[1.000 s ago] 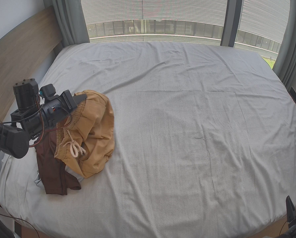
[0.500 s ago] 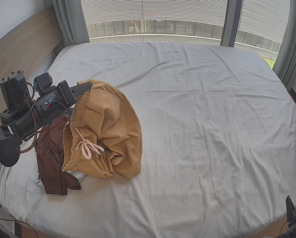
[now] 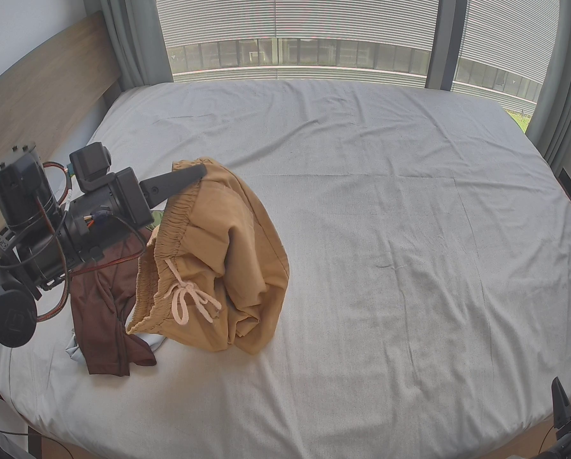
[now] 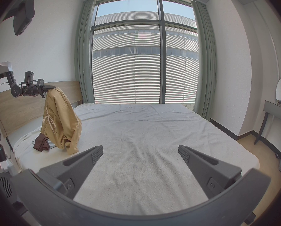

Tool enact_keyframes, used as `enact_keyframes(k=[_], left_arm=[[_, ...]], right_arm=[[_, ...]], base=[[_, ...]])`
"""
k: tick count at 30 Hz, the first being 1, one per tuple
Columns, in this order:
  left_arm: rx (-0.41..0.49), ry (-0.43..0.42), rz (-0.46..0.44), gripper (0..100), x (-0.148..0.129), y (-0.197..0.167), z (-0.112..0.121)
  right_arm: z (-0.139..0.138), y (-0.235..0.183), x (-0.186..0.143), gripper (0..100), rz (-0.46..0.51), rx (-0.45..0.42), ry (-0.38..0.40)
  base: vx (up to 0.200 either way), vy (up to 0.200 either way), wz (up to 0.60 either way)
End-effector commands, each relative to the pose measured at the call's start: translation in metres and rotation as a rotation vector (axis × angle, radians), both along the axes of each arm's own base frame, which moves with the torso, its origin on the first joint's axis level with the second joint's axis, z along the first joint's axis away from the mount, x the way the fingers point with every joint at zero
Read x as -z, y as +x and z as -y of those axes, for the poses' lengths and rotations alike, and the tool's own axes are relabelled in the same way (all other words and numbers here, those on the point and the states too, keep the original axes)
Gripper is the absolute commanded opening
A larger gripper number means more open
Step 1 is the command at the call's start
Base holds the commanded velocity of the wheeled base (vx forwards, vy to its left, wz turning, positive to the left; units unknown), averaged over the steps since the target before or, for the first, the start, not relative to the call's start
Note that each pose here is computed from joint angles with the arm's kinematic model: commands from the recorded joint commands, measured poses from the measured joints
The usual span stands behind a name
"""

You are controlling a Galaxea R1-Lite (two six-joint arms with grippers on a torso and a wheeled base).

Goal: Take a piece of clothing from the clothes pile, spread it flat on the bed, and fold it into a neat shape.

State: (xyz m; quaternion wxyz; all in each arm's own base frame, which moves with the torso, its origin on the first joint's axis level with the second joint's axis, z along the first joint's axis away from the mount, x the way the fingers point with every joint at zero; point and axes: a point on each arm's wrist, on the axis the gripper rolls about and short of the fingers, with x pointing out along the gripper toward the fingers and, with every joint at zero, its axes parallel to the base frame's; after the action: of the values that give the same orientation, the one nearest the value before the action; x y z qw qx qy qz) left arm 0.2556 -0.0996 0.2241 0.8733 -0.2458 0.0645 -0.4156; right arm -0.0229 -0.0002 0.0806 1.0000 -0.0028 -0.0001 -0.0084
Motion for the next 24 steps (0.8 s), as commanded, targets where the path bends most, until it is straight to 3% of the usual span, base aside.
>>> enact_keyframes(k=[1, 8, 15, 20, 24], left_arm=[[0.034, -0.016, 0.031, 0, -0.007, -0.004, 0.008], [0.118, -0.16, 0.036, 0, -0.026, -0.01, 0.025], [0.143, -0.316, 0.153, 0, -0.048, -0.007, 0.028], [0.184, -0.379, 0.103, 0, -0.051, -0.012, 0.032], [0.178, -0.362, 0.046, 0, -0.035, -0.005, 0.036]], right_arm=[[0.0, 0.0, 0.005, 100, -0.002, 0.0, -0.001], [0.0, 0.0, 0.005, 100, -0.002, 0.0, 0.002], [0.0, 0.0, 0.005, 100, -0.002, 0.0, 0.001], [0.0, 0.0, 0.005, 100, -0.002, 0.0, 0.001], [0.0, 0.0, 0.005, 100, -0.002, 0.0, 0.002]], base=[[0.0, 0.0, 0.0], [0.0, 0.0, 0.0], [0.0, 0.0, 0.0], [0.0, 0.0, 0.0], [0.0, 0.0, 0.0]])
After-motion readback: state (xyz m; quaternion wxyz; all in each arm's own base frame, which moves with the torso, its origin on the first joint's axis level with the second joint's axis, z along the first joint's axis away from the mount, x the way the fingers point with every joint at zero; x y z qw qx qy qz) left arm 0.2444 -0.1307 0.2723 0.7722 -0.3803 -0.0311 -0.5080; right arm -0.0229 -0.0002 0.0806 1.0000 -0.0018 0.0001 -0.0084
